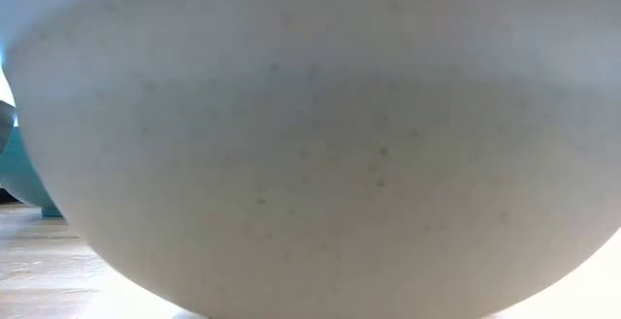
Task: Nest bowls inside each other
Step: Stack the top white bowl on the blue bowl
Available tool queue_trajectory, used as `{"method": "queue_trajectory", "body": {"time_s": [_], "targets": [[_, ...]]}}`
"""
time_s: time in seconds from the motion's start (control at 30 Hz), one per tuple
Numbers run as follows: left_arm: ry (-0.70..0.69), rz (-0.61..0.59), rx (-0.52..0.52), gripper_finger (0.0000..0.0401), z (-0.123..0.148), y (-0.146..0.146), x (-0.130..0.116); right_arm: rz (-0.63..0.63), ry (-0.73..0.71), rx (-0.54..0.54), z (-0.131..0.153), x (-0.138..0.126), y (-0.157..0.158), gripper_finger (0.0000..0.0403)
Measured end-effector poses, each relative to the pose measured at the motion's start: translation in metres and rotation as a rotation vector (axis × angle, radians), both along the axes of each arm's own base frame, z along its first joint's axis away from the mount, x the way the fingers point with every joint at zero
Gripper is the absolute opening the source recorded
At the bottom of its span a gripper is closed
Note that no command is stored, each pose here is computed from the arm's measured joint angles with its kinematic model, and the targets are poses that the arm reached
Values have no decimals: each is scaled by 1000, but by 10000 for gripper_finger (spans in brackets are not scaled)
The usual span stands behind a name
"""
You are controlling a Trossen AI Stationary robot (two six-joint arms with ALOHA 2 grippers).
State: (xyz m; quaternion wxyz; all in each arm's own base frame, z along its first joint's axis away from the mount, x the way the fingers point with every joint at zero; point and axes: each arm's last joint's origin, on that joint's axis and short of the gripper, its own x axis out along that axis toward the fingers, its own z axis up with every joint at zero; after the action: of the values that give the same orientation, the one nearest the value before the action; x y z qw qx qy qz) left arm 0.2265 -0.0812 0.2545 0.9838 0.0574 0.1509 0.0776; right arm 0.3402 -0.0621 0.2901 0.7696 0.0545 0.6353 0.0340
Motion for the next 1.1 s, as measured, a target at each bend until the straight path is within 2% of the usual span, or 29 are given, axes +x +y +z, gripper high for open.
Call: {"method": "queue_trajectory", "body": {"time_s": [0.13,0.23,0.4,0.5,0.6,0.77,0.9,1.1], "targets": [[9,-26,-6,0,-2,-2,-1,0,-158,-11,11,-27,24,89],[23,-39,-3,0,-7,-3,-3,-12,-342,0,3,-50,45,75],[37,-45,1,0,-11,-4,-4,-82,-676,-55,-31,-91,74,59],[31,-39,-19,0,-11,-4,-4,-145,-808,-94,-56,-113,82,53],[22,-39,-21,0,-9,-4,-4,-205,-924,-72,-78,-129,83,52],[-4,-28,25,0,-6,-3,-3,-272,-1001,-11,-105,-142,82,52],[-22,-31,48,0,-4,-3,-2,-293,-954,-1,-118,-143,81,52],[-42,-27,63,0,-2,-3,-1,-264,-898,27,-122,-133,84,52]]}}
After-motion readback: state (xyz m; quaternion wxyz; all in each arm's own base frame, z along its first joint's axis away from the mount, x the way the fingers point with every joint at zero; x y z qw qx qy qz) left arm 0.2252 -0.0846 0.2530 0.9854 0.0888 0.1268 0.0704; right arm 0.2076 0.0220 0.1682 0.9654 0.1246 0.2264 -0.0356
